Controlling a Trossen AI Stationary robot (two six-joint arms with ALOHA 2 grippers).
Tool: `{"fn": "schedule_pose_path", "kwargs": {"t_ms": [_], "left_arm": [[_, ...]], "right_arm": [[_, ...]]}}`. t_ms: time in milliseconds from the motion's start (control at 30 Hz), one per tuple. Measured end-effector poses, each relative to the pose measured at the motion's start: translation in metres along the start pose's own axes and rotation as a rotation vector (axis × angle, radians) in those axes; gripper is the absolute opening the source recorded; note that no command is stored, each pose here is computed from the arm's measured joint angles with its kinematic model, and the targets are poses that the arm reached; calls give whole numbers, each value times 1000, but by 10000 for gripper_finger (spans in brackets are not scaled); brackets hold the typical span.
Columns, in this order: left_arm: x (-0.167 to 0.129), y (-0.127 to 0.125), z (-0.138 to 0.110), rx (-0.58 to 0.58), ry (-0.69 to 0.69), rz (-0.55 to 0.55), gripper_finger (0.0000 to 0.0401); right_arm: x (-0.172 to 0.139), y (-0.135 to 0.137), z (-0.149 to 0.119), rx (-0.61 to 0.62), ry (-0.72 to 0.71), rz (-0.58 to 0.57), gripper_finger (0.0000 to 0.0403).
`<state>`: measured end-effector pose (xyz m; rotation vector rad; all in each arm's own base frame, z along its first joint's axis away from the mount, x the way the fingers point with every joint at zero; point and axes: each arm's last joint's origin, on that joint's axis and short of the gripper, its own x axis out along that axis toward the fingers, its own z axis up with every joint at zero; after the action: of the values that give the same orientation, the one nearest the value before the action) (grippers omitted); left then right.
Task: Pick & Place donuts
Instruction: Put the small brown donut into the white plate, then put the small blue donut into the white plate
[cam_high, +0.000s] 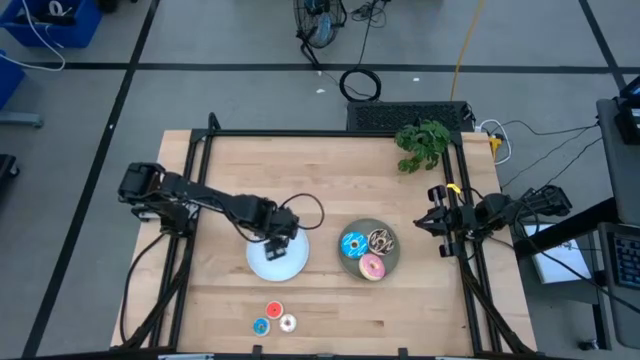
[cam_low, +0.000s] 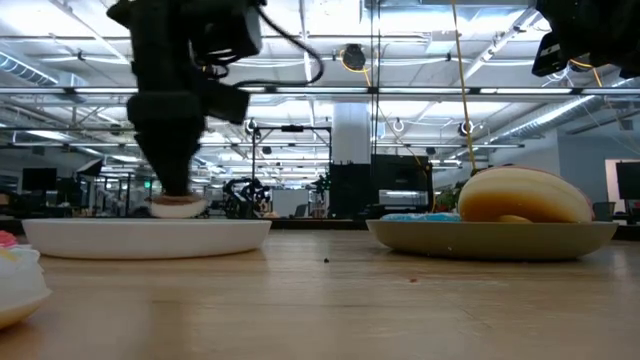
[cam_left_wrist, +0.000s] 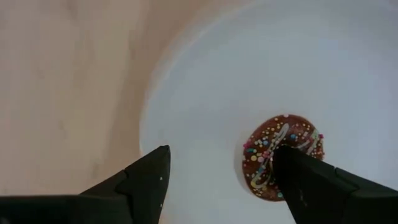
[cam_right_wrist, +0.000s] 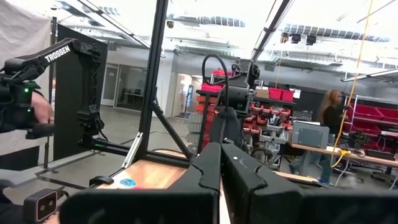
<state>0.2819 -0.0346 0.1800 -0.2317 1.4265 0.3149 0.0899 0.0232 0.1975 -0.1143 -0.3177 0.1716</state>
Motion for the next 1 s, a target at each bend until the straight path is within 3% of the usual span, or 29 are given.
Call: {"fn": "schedule_pose_path", "kwargs": {"t_ms": [133,300,400,500,800,1000], "left_arm": [[8,6,-10,15,134,80,219],[9,0,-2,60,47,19,82],[8,-5,1,88,-11,-16,57],[5,-8,4,88,-46,-30,84],[6,-1,-1,18,5,47,254],[0,-1,-2,32,34,20,300]], "right_arm": [[0,0,0,4,-1,0,0],[1,0,0,4,4,2,0],[1,0,-1,2,12,2,0],[1,0,-1,2,9,2,0],[1,0,-1,0,10,2,0],[1,0,-1,0,10,2,0]]}}
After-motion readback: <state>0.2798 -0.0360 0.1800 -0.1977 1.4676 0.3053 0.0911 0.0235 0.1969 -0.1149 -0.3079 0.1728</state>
